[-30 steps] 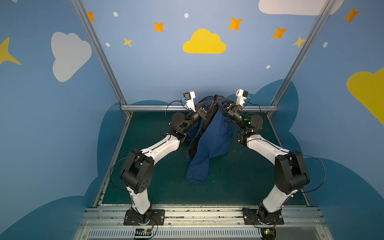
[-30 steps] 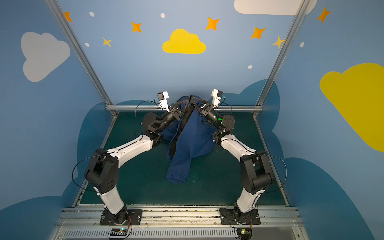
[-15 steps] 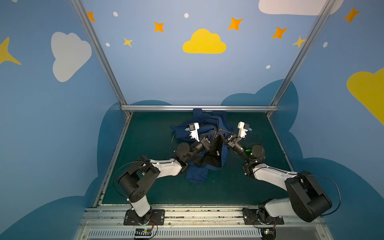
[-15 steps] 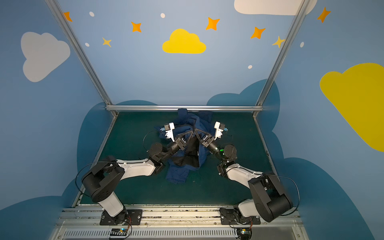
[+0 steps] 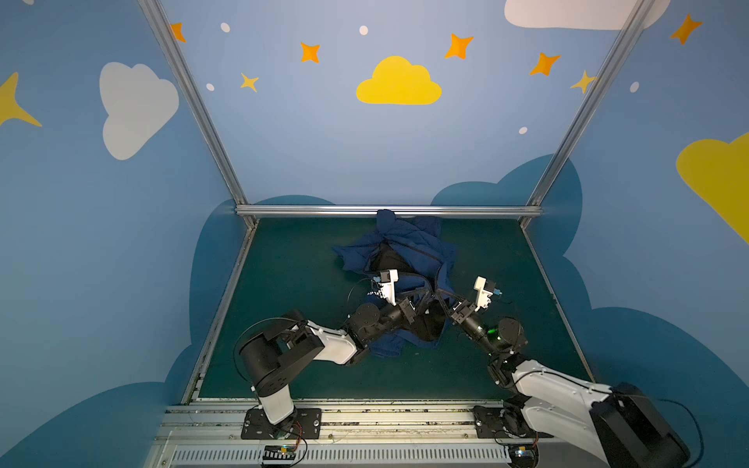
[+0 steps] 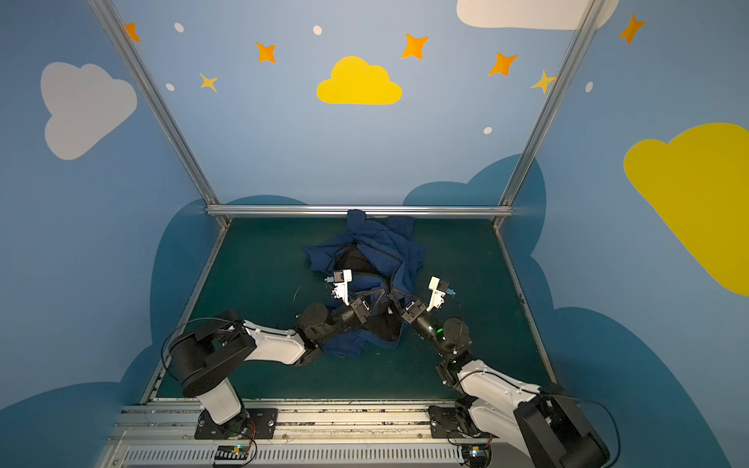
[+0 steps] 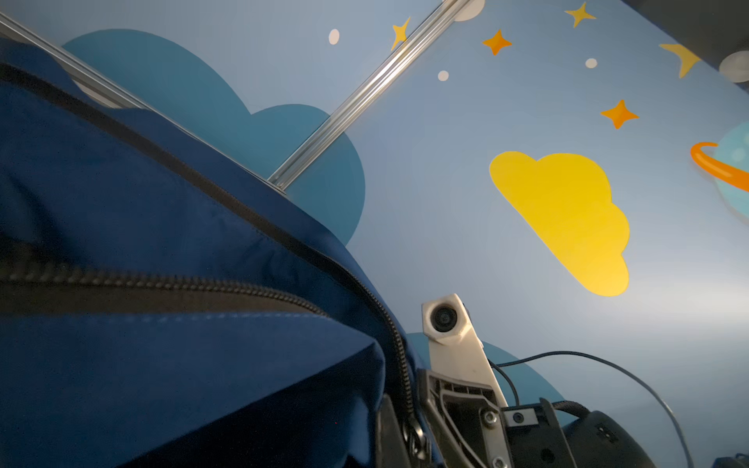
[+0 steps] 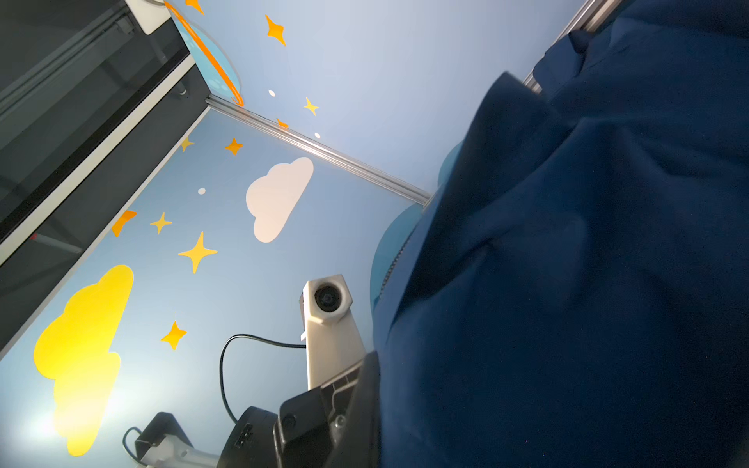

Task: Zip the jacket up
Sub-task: 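Lower both grippers with the zipper edges back onto the table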

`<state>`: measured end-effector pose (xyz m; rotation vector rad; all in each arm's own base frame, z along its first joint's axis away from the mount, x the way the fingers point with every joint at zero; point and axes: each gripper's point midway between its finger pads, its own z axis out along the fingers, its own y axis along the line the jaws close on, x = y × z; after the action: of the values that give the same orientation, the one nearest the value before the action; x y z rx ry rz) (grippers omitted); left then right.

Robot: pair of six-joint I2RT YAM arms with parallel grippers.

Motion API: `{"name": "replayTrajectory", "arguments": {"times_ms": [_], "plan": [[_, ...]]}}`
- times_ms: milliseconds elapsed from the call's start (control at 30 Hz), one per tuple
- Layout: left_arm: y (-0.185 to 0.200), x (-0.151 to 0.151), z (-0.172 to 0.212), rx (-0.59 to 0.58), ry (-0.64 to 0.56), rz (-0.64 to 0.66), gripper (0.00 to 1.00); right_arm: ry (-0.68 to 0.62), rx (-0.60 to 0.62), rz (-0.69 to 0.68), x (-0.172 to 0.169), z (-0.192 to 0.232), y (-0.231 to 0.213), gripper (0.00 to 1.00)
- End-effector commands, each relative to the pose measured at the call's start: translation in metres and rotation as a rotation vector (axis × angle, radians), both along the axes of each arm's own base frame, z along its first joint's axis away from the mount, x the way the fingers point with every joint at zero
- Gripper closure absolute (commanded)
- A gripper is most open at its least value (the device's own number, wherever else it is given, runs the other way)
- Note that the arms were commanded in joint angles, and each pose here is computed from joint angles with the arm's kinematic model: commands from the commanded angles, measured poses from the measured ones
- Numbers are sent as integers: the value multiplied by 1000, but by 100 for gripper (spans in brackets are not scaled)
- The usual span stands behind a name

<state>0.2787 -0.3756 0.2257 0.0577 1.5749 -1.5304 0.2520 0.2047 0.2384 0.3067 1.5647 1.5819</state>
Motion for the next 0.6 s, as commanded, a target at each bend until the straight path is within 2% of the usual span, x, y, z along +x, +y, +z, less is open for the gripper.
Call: {"name": "replayTrajectory", "arguments": {"times_ms": [0,100,300,367,500,567], "plan": [[0,-1,0,-14,29,-3,97,-7,-27,-106,7,2,-18,100],[-7,-2,4,-24,32,-25,97,-4,-32,-107,4,3,-20,99],[-8,0,14,-4,42,-35,97,56,-62,-110,2,-6,-23,62],[-2,3,10,1,74,-31,97,173,-87,-143,4,-25,-29,51],[13,11,-7,10,164,-64,97,382,-133,-243,0,-58,-52,21],[19,11,-14,39,200,-66,97,512,-201,-305,-10,-79,-70,18]]}}
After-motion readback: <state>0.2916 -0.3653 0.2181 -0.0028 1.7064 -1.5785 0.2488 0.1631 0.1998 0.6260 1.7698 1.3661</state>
